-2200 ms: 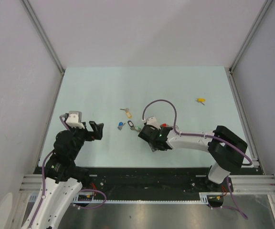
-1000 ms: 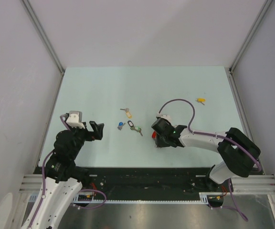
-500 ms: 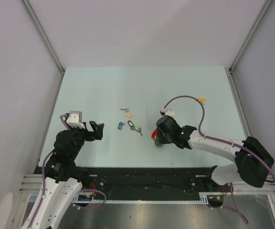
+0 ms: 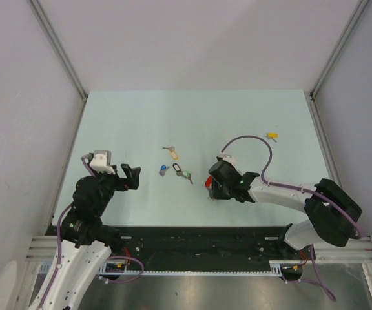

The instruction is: Put the keys on the keyring

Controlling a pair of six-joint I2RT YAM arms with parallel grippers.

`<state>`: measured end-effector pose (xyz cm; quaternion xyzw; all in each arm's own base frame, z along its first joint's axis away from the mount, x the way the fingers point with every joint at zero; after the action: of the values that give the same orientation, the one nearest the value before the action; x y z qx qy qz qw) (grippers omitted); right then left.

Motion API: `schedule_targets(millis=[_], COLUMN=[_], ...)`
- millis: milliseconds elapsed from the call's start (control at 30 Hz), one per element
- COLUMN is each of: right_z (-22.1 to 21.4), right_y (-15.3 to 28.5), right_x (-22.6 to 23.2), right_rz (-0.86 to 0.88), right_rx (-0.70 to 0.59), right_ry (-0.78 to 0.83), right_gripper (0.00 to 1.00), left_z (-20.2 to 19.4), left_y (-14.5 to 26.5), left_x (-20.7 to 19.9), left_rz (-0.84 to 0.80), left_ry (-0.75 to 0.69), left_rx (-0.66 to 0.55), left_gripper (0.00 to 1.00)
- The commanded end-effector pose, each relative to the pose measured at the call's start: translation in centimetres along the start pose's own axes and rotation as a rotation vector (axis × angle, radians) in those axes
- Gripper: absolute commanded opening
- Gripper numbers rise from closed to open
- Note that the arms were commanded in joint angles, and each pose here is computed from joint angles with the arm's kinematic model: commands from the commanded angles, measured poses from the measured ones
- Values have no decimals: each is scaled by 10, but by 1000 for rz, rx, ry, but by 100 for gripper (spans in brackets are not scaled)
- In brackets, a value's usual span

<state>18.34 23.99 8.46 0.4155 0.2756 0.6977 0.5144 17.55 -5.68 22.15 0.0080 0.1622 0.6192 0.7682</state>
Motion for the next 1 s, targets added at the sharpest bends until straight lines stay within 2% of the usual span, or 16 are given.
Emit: schedule_targets(millis=[0,333,600,767,967], right_z=[-5,-7,9,16,11], right_y=[-10,-18,2,15,9], right_x=[-1,3,-1,5,7], right_rz=[0,36,11,39,43], right_rx=[0,9,-93,-145,-117], right_ry=[-52,-82,-69,-62,-42], right_gripper=[33,32,37,37,35], left_z=[0,0,-1,-1,0], left_y=[-1,-1,-2,-1,-1], left_x=[-4,-4,-4,-4,-4], left_rz=[-32,-37,-37,-38,-37], left_ry=[-20,-22,-22,-22,-20], left_rx=[0,3,6,6,3], left_gripper=[100,100,100,100,100])
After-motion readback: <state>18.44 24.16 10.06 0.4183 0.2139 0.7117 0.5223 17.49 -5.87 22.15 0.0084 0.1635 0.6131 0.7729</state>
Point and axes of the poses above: each gripper's point midway between its finger pads, its own y axis back along the fingers, its own x axis along the line the jaws close on, z = x × y, the point moved 5 cm from there along y, back along the fingers, and after that the axes turned 2 degrees about y, right-handed, at the moved point
